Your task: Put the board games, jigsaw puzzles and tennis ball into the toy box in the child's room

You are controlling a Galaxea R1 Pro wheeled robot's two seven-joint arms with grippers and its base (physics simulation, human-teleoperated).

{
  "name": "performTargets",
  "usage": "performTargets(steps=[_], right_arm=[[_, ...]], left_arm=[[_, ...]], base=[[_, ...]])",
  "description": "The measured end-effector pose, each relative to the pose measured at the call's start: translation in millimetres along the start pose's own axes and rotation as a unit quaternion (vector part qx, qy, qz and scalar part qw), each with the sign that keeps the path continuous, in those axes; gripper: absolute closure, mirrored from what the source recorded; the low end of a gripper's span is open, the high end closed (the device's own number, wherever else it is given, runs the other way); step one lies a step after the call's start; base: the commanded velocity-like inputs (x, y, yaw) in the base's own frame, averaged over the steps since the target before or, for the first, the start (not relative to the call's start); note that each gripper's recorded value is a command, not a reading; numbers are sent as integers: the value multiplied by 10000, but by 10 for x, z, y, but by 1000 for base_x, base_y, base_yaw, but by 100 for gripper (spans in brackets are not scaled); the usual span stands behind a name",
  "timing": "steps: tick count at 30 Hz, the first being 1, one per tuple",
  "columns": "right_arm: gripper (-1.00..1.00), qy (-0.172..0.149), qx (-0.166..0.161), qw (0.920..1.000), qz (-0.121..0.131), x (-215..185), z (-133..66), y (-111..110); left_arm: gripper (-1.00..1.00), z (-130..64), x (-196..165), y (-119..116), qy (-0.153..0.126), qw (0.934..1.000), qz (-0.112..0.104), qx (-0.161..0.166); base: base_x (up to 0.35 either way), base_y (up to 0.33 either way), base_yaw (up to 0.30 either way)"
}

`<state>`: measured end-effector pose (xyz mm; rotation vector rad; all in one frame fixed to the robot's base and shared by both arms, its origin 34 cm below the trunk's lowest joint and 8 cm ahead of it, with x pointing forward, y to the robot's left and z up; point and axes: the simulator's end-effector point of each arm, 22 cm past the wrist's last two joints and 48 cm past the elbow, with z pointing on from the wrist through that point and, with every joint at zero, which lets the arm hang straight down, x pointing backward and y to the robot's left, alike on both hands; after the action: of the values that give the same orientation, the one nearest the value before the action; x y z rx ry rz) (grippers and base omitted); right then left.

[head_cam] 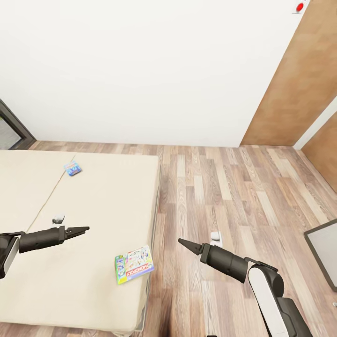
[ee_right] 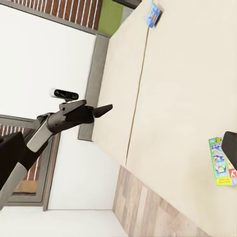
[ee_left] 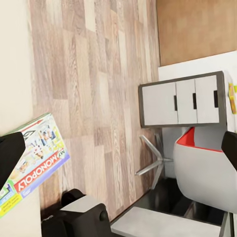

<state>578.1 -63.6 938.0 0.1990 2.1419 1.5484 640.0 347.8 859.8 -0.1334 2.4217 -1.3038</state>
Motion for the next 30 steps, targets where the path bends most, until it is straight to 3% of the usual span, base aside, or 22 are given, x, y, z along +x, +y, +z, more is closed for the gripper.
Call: performTargets(steps=[30], right_arm=[[-100,-82,-95,9997,-213,-90,-41,211]], left_arm=[[-100,-97,-130,-202,-130,9997,192,44]], base=[[0,0,0]])
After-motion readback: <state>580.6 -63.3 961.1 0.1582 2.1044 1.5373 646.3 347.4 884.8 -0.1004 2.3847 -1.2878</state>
